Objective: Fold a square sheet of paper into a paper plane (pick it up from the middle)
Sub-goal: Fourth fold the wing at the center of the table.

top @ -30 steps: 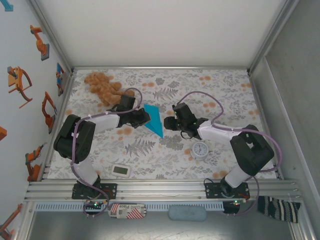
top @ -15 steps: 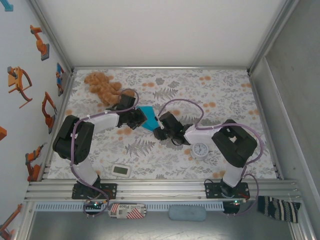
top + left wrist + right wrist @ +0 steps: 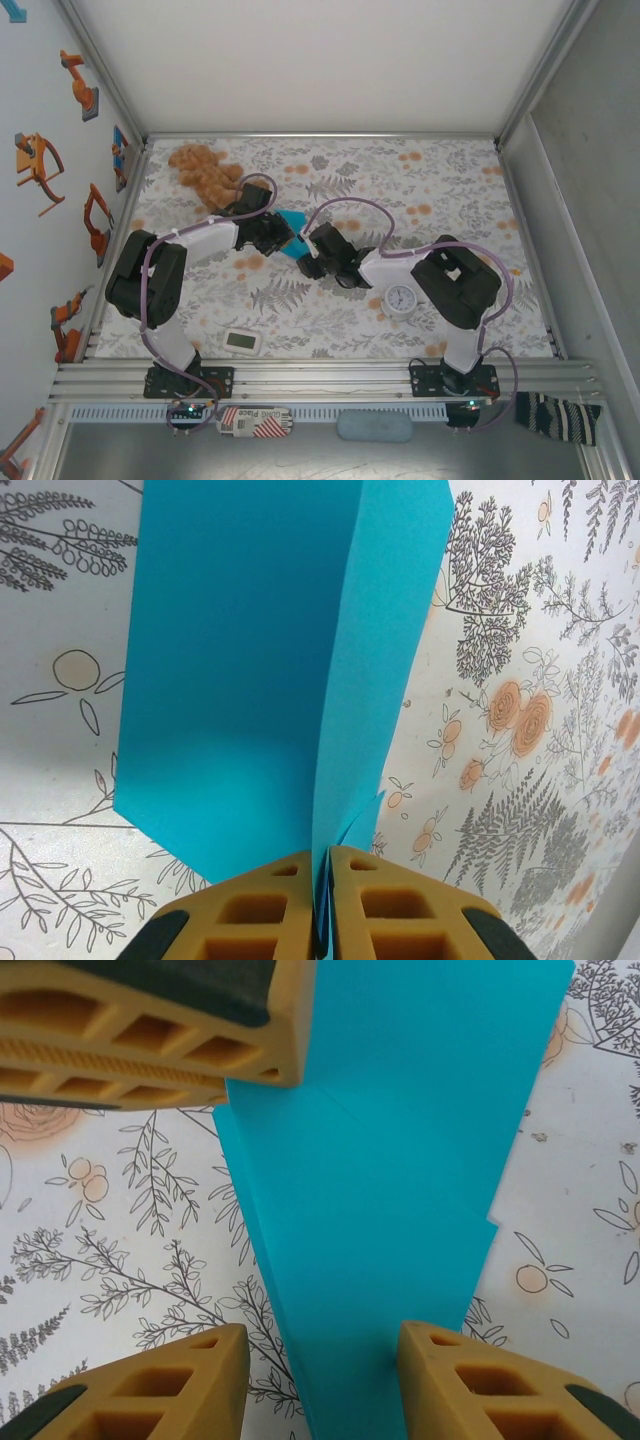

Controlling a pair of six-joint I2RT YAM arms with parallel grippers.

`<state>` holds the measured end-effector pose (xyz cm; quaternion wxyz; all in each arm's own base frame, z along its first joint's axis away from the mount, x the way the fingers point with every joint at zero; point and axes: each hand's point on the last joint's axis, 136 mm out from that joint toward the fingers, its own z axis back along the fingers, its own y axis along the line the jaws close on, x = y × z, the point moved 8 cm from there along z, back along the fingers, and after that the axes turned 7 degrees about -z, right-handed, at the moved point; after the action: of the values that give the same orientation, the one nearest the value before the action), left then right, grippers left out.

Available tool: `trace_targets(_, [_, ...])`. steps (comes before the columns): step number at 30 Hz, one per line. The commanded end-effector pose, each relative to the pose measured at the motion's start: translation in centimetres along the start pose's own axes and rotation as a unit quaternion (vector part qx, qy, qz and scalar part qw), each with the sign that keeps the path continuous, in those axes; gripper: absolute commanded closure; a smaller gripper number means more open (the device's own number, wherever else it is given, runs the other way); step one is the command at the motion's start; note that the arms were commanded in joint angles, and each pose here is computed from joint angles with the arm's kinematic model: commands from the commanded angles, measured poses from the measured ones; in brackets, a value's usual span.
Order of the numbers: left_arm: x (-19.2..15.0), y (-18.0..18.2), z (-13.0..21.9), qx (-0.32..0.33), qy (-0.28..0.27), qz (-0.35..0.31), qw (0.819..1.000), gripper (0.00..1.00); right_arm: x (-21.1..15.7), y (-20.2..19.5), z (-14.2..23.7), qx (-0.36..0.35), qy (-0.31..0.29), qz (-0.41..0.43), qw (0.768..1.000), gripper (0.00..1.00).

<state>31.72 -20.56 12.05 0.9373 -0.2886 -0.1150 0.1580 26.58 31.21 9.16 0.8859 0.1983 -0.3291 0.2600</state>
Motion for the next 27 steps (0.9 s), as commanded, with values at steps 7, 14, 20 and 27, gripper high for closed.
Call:
trace_targets(7, [0.0,-0.6,0.9,0.000,0.001,0.006,1.000,0.85,0.2,-0.1,-0.5,-0.023,-0.021,0.017,0.999,0.64])
trace_targets(14, [0.0,-0.8,1.0,-0.008,0.001,0.002,1.000,0.81,-0.1,-0.3,-0.2,-0.026,-0.019,0.027,0.999,0.73])
trace_targets(20, [0.2,-1.0,1.2,-0.008,0.003,-0.001,1.000,0.77,-0.4,-0.3,-0.2,-0.023,-0.011,0.032,0.999,0.79])
trace_targets(27, [1.0,-0.7,2.7,-0.005,-0.017,-0.005,1.000,0.63,-0.6,-0.2,-0.2,-0.017,-0.007,0.030,0.999,0.87])
